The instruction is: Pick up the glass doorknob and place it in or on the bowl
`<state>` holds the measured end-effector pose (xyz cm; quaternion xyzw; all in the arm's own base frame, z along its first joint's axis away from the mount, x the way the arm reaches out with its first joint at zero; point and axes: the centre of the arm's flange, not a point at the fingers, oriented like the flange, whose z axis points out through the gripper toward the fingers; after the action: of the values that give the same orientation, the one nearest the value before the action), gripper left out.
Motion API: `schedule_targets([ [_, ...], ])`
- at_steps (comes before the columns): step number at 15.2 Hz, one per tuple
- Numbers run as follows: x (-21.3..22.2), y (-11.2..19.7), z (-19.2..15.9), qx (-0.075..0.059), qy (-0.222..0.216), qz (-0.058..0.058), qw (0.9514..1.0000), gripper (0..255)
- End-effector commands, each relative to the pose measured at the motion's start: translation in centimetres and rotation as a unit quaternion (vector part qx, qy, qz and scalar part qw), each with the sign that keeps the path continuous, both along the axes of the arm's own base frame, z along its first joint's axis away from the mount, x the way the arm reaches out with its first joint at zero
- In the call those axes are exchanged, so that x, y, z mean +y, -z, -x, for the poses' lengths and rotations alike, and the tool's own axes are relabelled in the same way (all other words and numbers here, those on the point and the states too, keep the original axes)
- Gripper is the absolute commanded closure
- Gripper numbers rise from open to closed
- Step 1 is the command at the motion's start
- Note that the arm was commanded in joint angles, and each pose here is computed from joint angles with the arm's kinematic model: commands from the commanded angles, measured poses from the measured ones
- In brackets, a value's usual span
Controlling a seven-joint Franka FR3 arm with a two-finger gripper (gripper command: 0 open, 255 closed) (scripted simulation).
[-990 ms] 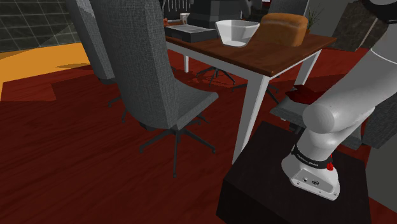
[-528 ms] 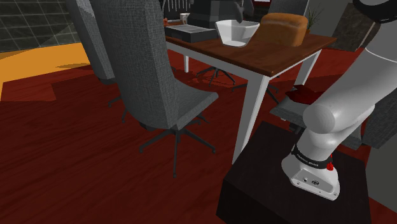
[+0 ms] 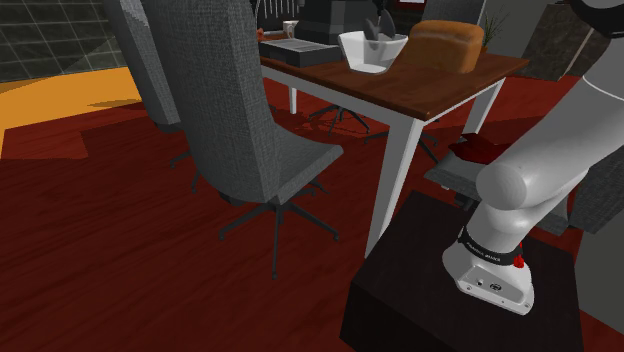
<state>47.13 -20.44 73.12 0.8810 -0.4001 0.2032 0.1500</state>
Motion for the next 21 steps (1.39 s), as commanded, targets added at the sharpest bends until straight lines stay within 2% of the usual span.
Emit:
schedule_targets([
  [1,0.0,1.1,0.0,0.000,0.000,0.000,1.0000,255],
  [10,0.0,1.6,0.0,0.000,0.000,0.000,1.0000,255],
  [11,0.0,1.6,0.0,0.000,0.000,0.000,1.0000,0],
  [16,0.0,1.6,0.0,0.000,0.000,0.000,1.0000,0],
  [20,2.1,-2.8,1.2,0.000,0.000,0.000,1.0000,0],
  [21,2.1,-2.8,1.2,0.000,0.000,0.000,1.0000,0],
])
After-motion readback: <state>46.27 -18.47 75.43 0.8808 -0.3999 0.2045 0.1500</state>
